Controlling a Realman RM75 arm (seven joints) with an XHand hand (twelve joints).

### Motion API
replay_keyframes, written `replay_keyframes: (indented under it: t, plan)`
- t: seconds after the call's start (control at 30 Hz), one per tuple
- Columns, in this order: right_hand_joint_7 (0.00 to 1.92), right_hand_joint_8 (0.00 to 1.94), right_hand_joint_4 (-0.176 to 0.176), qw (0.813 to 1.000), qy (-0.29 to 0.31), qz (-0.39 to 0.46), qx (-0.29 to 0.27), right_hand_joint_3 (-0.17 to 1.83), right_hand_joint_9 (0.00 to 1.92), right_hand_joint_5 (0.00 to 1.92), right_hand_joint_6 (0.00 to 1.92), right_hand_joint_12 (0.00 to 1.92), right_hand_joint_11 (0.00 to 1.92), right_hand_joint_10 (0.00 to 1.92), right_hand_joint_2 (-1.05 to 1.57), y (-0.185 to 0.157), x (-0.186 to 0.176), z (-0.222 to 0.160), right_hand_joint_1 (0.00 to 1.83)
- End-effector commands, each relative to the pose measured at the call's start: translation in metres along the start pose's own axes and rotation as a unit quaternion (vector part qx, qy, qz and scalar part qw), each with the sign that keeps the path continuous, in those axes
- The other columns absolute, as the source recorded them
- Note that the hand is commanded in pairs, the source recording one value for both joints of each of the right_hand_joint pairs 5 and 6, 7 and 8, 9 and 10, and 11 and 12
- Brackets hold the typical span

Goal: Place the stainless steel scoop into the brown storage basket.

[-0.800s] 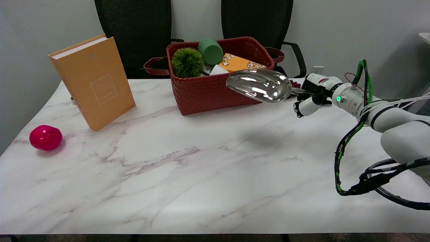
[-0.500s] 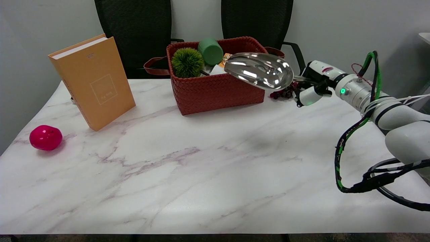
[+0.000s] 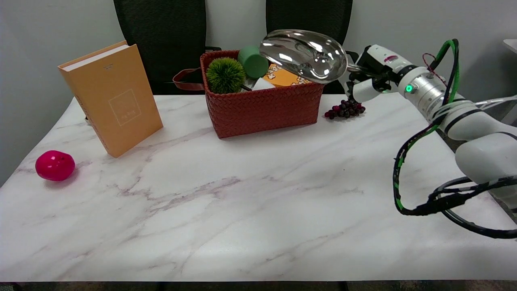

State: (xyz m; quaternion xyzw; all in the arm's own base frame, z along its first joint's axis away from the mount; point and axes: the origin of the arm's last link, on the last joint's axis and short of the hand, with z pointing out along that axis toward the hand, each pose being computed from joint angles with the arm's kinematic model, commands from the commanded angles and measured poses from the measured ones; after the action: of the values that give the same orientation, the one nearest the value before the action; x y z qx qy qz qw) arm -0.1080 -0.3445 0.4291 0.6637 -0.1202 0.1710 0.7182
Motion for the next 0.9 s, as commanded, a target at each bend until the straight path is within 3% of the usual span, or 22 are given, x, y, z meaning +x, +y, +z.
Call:
replay_keyframes:
  t: [0.03, 0.43, 0.67, 0.9]
  plan:
    - [1.92, 1.92, 0.000, 0.997, 0.031, 0.014, 0.065, 1.18, 1.71, 1.80, 1.80, 1.84, 1.84, 1.71, 0.64, -0.041, 0.014, 0.065, 1.11]
    - [1.92, 1.92, 0.000, 0.996, 0.013, 0.004, 0.088, 1.18, 1.71, 1.80, 1.80, 1.84, 1.84, 1.71, 0.64, -0.082, 0.008, 0.129, 1.11]
    - [1.92, 1.92, 0.000, 0.998, 0.008, 0.008, 0.064, 1.19, 1.71, 1.80, 1.80, 1.85, 1.85, 1.71, 0.62, -0.084, 0.001, 0.158, 1.11]
    - [1.92, 1.92, 0.000, 0.994, 0.008, -0.104, 0.036, 1.20, 1.71, 1.80, 1.80, 1.85, 1.85, 1.71, 0.61, -0.093, -0.025, 0.184, 1.11]
